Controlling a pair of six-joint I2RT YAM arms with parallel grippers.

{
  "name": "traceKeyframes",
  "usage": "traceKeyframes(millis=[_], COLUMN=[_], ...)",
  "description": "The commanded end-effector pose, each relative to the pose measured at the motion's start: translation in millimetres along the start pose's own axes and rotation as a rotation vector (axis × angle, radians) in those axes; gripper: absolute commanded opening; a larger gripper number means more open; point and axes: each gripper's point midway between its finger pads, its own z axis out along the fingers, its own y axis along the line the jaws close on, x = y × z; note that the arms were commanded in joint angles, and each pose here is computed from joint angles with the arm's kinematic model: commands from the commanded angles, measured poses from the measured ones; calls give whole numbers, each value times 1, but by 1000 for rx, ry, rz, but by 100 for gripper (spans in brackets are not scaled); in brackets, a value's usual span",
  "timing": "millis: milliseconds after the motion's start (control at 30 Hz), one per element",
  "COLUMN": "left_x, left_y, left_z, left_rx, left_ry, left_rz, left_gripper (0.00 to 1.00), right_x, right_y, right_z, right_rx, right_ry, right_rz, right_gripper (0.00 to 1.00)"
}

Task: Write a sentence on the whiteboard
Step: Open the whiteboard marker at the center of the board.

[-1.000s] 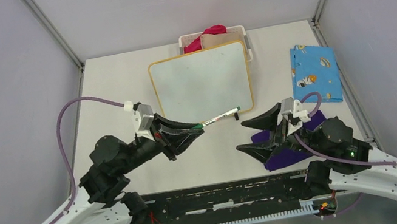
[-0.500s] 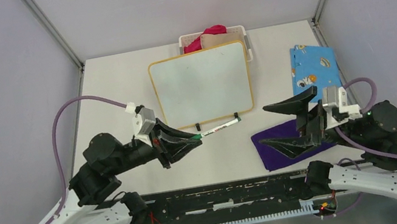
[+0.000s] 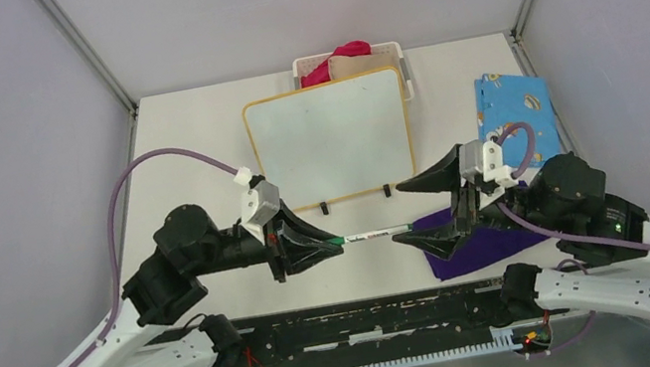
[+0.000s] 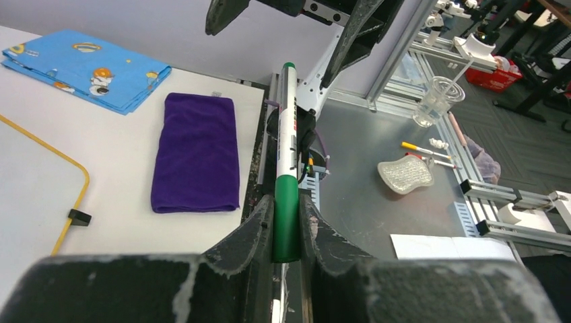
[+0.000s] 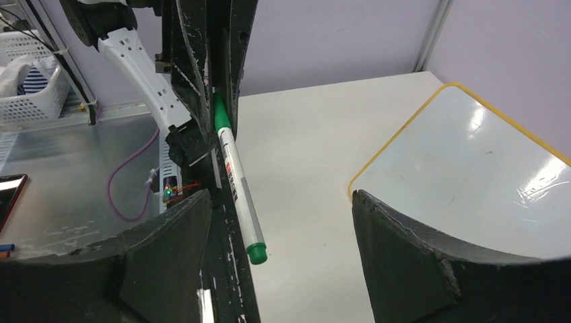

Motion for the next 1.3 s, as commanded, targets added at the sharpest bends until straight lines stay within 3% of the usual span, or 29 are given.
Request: traceKeyframes(millis=[0,233,500,700,800,1033,1167,1267], left_x=[-24,-44,-69,-69,-64,-56,-35,-16], left_y=[-17,-13,-21,-21,-15,-3,-8,-10], left_z=[-4,-4,-10,6,5,-31,-33,-26], left_rx=[76,37,56,107,62,-115,-62,3], left_ry=[-62,-178,-328,-318,-272,-143,-58,23], left_rz=[89,74,6,-59,-20,143,220,253], left_gripper=[2,2,2,2,2,2,2,2], right_x=[-18,-40,-25,-38,-50,-37,-32,-18], right_y=[13,19,19,25,21,11,-3,4], right_z=[6,-3,3,14,11,-28,-30,-9], right_rx=[-81,-94,-94,-157,-125,-43,31,-33], right_ry=[-73,-297,-342,-440,-388,-86,-31,29], right_rz=[0,59,158,213,105,-89,-83,-67], right_gripper=[81,82,81,79,80,81,78,73])
